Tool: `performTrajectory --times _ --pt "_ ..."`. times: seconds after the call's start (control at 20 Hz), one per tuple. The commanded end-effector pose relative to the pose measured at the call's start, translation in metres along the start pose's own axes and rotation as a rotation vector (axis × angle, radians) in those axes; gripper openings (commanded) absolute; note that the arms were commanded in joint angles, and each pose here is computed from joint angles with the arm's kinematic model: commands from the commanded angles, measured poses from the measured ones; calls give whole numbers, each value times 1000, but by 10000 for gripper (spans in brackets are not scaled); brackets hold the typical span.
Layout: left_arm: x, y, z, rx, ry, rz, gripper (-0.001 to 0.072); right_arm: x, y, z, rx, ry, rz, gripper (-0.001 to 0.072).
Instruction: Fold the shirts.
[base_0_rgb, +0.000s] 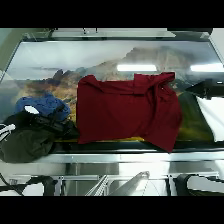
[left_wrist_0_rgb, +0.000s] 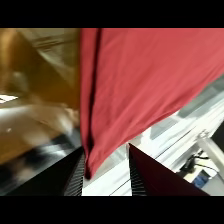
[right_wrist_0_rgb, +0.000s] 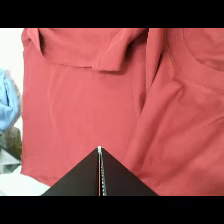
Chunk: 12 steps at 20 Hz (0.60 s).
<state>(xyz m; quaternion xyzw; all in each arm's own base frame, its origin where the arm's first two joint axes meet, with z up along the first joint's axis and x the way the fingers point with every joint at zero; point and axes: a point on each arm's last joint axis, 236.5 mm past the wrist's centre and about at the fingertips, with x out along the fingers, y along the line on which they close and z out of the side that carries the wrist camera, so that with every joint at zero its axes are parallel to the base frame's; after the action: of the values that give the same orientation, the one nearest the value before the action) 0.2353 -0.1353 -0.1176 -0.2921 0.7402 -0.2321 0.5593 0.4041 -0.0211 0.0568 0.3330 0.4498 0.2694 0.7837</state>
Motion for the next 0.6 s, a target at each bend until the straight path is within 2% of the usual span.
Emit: performTrajectory --times 0.0,0.15,0.25,0.4,0.45,0.5,0.55 --pt "12 -13 19 53 -66 -79 313 0 3 -4 0 15 13 15" --pt "20 -26 17 87 -51 -119 294 -5 1 -5 9 17 15 15" --pt "15 -26 19 92 -54 -129 17 -19 -12 -9 41 10 -8 15" --pt "-5 -31 25 92 -64 -172 22 -45 -69 -30 189 4 -159 21" --pt "-10 -33 28 95 -69 -181 21 -49 -89 -43 251 17 -210 120" --pt "-16 -35 31 100 -74 -192 21 -48 -103 -58 277 53 -243 328" --pt "-22 -39 34 112 -79 -199 21 -44 -113 -72 299 94 -259 363"
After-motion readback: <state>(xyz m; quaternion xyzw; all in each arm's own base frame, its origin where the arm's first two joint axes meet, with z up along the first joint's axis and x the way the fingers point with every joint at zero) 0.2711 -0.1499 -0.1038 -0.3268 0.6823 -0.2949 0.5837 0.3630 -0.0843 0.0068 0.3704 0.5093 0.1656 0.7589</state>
